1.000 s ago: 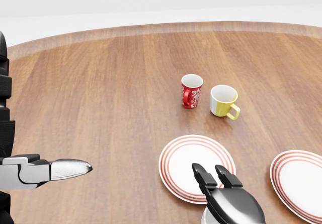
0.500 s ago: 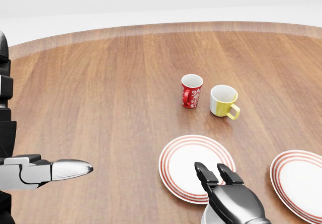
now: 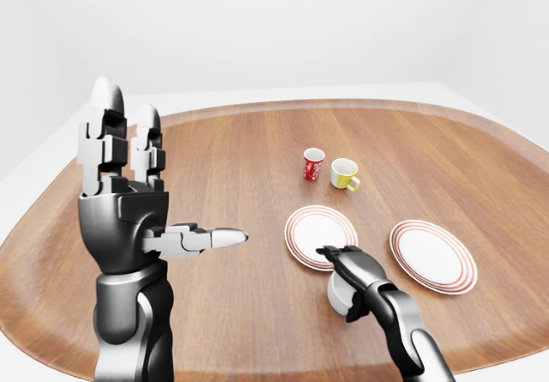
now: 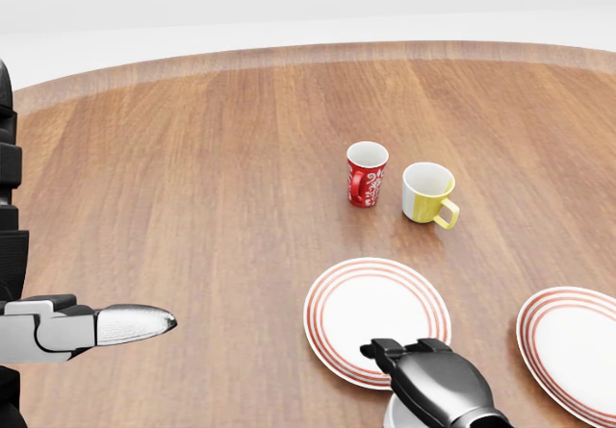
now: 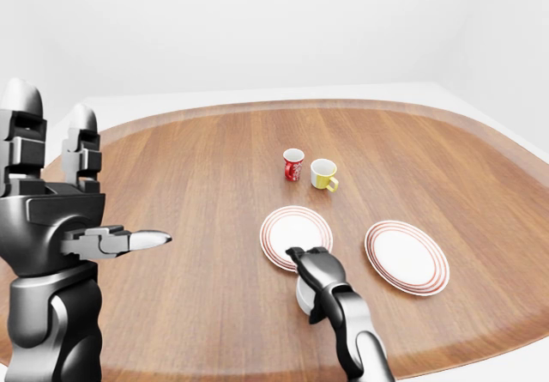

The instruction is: Put the white mug on the left plate.

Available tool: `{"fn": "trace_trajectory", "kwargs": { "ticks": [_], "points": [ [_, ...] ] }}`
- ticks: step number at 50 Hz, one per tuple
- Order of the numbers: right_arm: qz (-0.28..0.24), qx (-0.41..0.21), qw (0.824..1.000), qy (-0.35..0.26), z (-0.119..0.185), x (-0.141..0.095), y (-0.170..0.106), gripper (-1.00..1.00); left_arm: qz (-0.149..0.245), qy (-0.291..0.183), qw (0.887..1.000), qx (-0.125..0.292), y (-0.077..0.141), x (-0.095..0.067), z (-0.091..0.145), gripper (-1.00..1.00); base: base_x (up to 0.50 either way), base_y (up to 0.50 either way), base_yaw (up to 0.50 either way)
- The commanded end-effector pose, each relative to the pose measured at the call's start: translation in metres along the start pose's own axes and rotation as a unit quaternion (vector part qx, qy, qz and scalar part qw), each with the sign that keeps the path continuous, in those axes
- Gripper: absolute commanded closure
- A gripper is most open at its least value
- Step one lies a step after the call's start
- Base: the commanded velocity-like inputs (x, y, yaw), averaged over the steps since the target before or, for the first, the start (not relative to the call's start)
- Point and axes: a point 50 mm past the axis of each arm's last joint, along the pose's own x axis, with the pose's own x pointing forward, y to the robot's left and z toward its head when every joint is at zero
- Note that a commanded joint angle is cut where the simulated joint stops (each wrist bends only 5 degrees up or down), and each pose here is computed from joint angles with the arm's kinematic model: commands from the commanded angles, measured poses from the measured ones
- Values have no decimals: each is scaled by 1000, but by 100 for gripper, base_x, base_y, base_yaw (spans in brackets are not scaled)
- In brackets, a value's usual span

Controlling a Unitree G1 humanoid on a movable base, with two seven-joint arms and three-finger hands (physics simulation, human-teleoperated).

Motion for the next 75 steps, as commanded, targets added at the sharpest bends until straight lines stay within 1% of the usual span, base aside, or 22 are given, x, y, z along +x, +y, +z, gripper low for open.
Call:
{"fn": "trace_trajectory", "kwargs": {
  "ticks": [1, 10, 19, 24, 27, 28, 30, 31, 32, 34, 37, 39, 43, 46, 50, 54, 61, 65, 68, 70, 73, 75],
  "points": [
    [3, -9, 1000, 5, -3, 3, 7, 100, 0, 2, 1000, 0, 0, 0, -1, -95, 0, 0, 0],
    [11, -7, 1000, 7, -4, 2, 9, 100, 2, -2, 1000, -1, 0, 0, 1, -95, 0, 0, 0],
    [6, 0, 1000, 2, -3, -2, 0, 100, 2, -3, 1000, -1, 1, 1, 1, -95, 0, 0, 0],
    [23, 38, 998, -33, 9, -11, -4, 100, 1, 0, 1000, -1, 0, 0, 0, -95, 0, 0, 0],
    [32, 66, 994, -75, 24, -20, -11, 100, 1, 1, 1000, -1, 0, 0, 0, -95, 0, 0, 0],
    [45, 87, 990, -102, 34, -27, -14, 100, 0, 1, 1000, -1, 0, 0, -1, -95, 0, 0, 0],
    [29, 98, 988, -115, 40, -32, -21, 100, 0, 0, 1000, -1, 0, 0, 0, -95, 0, 0, 0],
    [10, 119, 984, -129, 47, -37, -29, 100, 1, 0, 1000, -1, 0, 0, 0, -95, 0, 0, 0],
    [11, 121, 984, -130, 47, -37, -30, 100, 1, 0, 1000, -1, 0, 0, 0, -95, 0, 0, 0],
    [-12, 151, 978, -146, 55, -44, -41, 100, 0, 3, 1000, -1, 0, 0, -1, -95, 0, 0, 0],
    [-34, 160, 970, -182, 66, -52, -54, 100, 0, 3, 1000, -1, 0, 0, -1, -95, 0, 0, 0],
    [-47, 157, 965, -206, 73, -56, -61, 100, 0, 4, 1000, -1, 0, -1, -1, -95, 0, 0, 0],
    [-111, 149, 940, -287, 96, -74, -91, 100, 0, 3, 1000, -1, 0, 0, -1, -95, 0, 0, 0],
    [-135, 137, 928, -319, 104, -81, -103, 100, -1, 3, 1000, -1, 0, 0, -1, -95, 0, 0, 0],
    [-191, 115, 905, -363, 115, -89, -132, 100, -1, 3, 1000, -1, -1, -1, -1, -95, 0, 0, 0],
    [-222, 102, 890, -386, 120, -91, -151, 100, -1, 4, 1000, -1, 0, -1, -1, -95, 0, 0, 0],
    [-251, 87, 874, -407, 122, -95, -171, 100, 0, 2, 1000, -1, 0, 0, -1, -95, 0, 0, 0],
    [-237, 96, 879, -403, 117, -85, -174, 100, -1, 2, 1000, -1, 0, 0, -1, -95, 0, 0, 0],
    [-224, 103, 889, -385, 109, -71, -179, 100, 0, 5, 1000, -1, 0, -1, -2, -95, 0, 0, 0],
    [-221, 109, 889, -385, 107, -68, -183, 100, -1, 6, 1000, -1, 0, -2, -2, -95, 0, 0, 0],
    [-197, 119, 907, -353, 95, -47, -186, 100, 0, 5, 1000, -1, 0, -1, -1, -95, 0, 0, 0],
    [-184, 129, 914, -338, 88, -36, -188, 100, 0, 2, 1000, -1, 0, -1, -1, -95, 0, 0, 0]
  ]
}}
